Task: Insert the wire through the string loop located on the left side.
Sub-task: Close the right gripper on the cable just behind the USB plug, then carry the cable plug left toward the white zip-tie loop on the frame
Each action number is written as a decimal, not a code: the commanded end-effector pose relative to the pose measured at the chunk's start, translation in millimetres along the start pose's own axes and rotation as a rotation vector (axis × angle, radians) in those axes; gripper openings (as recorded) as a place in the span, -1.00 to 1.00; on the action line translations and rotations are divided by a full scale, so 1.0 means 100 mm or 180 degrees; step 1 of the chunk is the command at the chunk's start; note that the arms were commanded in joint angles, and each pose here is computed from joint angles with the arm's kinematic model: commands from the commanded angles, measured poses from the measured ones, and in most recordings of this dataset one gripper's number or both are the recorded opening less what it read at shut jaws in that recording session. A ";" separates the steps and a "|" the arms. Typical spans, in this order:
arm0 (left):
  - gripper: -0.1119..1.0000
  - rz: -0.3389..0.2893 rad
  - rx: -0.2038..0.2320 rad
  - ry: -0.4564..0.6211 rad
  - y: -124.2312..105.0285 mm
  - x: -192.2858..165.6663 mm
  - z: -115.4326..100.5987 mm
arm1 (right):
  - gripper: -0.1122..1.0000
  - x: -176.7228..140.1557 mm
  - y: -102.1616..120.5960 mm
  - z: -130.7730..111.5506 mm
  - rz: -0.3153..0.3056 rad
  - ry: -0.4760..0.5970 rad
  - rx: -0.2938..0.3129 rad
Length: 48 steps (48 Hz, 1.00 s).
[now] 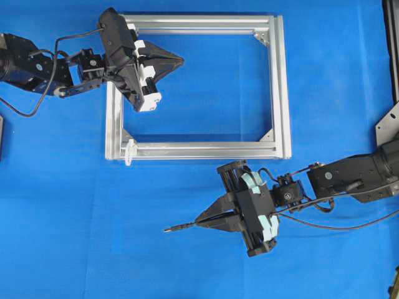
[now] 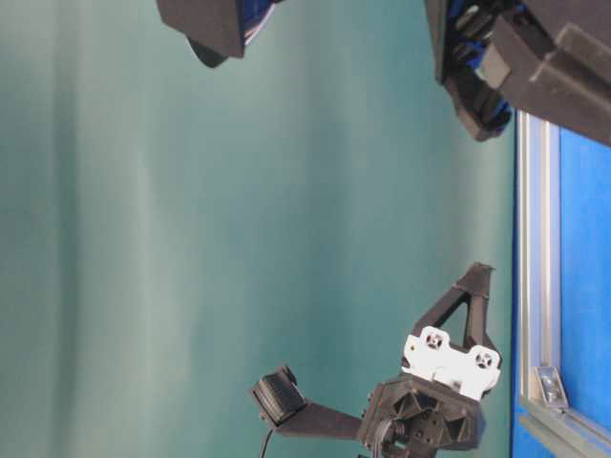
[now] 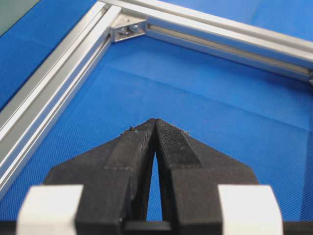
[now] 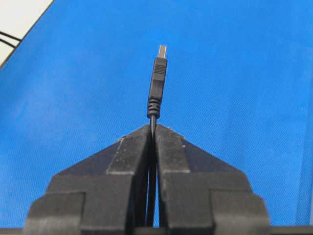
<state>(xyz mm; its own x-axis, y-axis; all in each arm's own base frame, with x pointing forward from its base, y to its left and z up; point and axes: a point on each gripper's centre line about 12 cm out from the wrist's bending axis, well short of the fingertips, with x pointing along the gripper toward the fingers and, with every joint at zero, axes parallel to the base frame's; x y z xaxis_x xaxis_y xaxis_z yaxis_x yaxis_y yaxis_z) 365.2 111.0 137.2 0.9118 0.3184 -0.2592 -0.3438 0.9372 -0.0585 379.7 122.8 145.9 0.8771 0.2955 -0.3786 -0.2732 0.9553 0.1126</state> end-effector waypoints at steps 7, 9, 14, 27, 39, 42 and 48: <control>-0.80 -0.0020 -0.0003 -0.0131 -0.02 -0.02 0.14 | -0.80 -0.05 0.03 0.14 0.0026 -0.0139 -0.0015; -0.80 -0.0017 -0.0007 -0.0136 -0.02 -0.02 0.14 | -0.80 -0.05 0.03 0.14 0.0026 -0.0139 -0.0015; -0.80 -0.0017 -0.0007 -0.0136 -0.02 -0.02 0.14 | -0.80 -0.05 0.03 0.14 0.0027 -0.0144 -0.0015; -0.80 -0.0017 -0.0007 -0.0131 -0.02 -0.02 0.14 | -0.80 -0.05 0.02 0.14 0.0021 -0.0135 -0.0013; -0.80 -0.0017 -0.0007 -0.0136 -0.02 -0.02 0.14 | -0.80 -0.06 -0.09 0.12 -0.0065 -0.0126 0.0006; -0.80 -0.0017 -0.0007 -0.0141 -0.02 -0.02 0.15 | -0.80 -0.08 -0.18 0.11 -0.0128 -0.0114 0.0034; -0.80 -0.0018 -0.0012 -0.0146 -0.02 -0.02 0.15 | -0.80 -0.14 -0.38 0.10 -0.0288 -0.0118 0.0093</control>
<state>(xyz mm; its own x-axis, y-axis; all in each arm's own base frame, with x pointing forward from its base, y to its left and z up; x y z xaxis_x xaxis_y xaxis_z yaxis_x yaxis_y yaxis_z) 365.0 111.5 137.2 0.9114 0.3198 -0.2592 -0.3456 0.9365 -0.0599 380.3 92.8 138.7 0.8872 0.2279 -0.4012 -0.2027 0.9736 0.1049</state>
